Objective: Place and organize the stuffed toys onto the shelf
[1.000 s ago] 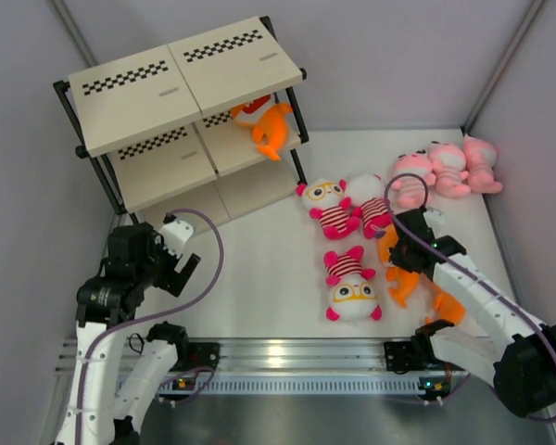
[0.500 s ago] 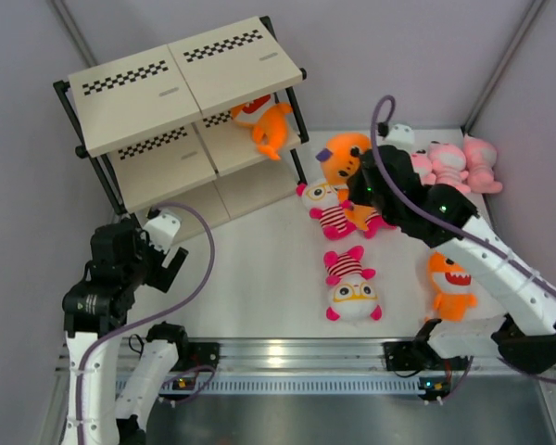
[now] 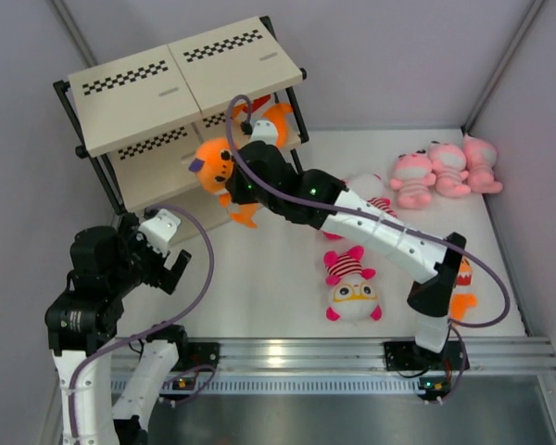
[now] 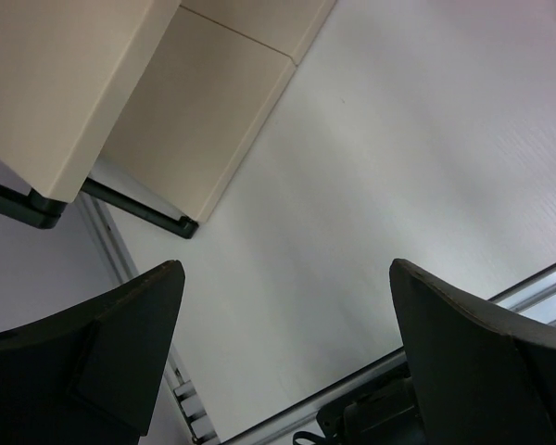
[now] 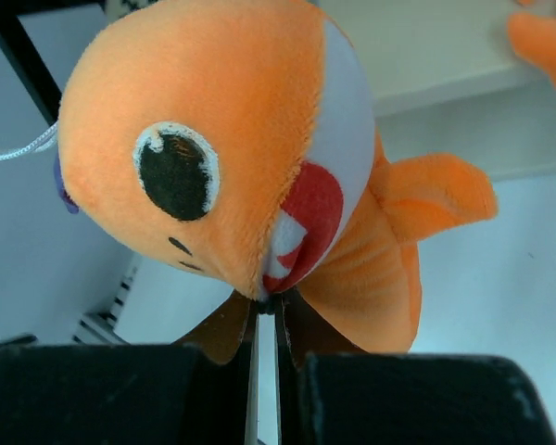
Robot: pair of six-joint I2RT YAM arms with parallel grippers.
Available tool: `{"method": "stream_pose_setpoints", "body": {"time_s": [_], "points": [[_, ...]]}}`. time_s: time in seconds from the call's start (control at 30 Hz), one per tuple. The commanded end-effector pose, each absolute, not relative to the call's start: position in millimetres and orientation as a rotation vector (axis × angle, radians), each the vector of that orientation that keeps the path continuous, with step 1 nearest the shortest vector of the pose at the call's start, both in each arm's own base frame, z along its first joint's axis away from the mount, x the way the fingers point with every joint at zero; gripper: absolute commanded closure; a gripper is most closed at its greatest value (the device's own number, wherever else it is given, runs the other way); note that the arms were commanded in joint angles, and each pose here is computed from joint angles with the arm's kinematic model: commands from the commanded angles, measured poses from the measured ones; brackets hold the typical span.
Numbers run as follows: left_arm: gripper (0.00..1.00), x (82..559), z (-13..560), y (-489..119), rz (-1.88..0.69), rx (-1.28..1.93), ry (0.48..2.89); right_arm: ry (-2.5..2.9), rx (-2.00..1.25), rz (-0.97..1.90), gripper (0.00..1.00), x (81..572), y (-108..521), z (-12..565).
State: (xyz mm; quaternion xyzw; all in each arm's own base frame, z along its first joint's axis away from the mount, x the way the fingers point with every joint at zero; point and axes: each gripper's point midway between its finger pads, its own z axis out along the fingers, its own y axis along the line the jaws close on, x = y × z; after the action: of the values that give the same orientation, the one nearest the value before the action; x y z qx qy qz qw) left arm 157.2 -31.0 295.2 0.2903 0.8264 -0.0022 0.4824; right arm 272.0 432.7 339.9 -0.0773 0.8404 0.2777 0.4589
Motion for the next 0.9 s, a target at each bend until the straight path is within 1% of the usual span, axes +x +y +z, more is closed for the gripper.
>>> {"method": "stream_pose_setpoints", "body": {"time_s": [0.0, 0.13, 0.27, 0.33, 0.37, 0.47, 0.5, 0.57, 0.6, 0.63, 0.7, 0.73, 0.8, 0.83, 0.87], "points": [[0.01, 154, 300, -42, -0.065, 0.739, 1.969, 1.890, -0.095, 0.902, 1.00, 286, 473, 400], [0.01, 156, 293, -38, -0.051, 0.725, 1.995, 1.876, -0.066, 0.989, 1.00, 297, 499, 397], [0.01, 155, 295, -39, -0.046, 0.731, 1.984, 1.841, -0.019, 0.979, 1.00, 313, 506, 394], [0.01, 154, 296, -41, -0.060, 0.739, 1.977, 1.806, -0.003, 1.009, 1.00, 321, 511, 402], [0.01, 154, 298, -41, -0.058, 0.736, 1.970, 1.808, 0.007, 1.002, 1.00, 329, 514, 395], [0.01, 153, 307, -43, -0.060, 0.732, 1.946, 1.740, 0.042, 1.023, 1.00, 342, 523, 401], [0.01, 153, 308, -42, -0.056, 0.733, 1.948, 1.719, 0.063, 1.021, 0.98, 346, 523, 405], [0.01, 154, 307, -41, -0.050, 0.736, 1.949, 1.713, 0.098, 1.009, 0.90, 358, 527, 396], [0.01, 154, 306, -40, -0.043, 0.733, 1.953, 1.714, 0.107, 1.011, 0.89, 361, 530, 392], [0.01, 154, 305, -40, -0.043, 0.731, 1.958, 1.712, 0.122, 1.015, 0.85, 365, 533, 387], [0.01, 155, 305, -39, -0.042, 0.728, 1.962, 1.692, 0.157, 1.035, 0.80, 375, 534, 387], [0.01, 155, 305, -40, -0.045, 0.730, 1.960, 1.685, 0.162, 1.040, 0.72, 379, 537, 383], [0.01, 155, 304, -41, -0.053, 0.732, 1.961, 1.639, 0.178, 1.071, 0.60, 383, 539, 395], [0.01, 155, 303, -42, -0.062, 0.736, 1.961, 1.632, 0.184, 1.069, 0.52, 386, 540, 393], [0.01, 155, 302, -43, -0.068, 0.736, 1.965, 1.625, 0.196, 1.059, 0.50, 389, 538, 393]]}}
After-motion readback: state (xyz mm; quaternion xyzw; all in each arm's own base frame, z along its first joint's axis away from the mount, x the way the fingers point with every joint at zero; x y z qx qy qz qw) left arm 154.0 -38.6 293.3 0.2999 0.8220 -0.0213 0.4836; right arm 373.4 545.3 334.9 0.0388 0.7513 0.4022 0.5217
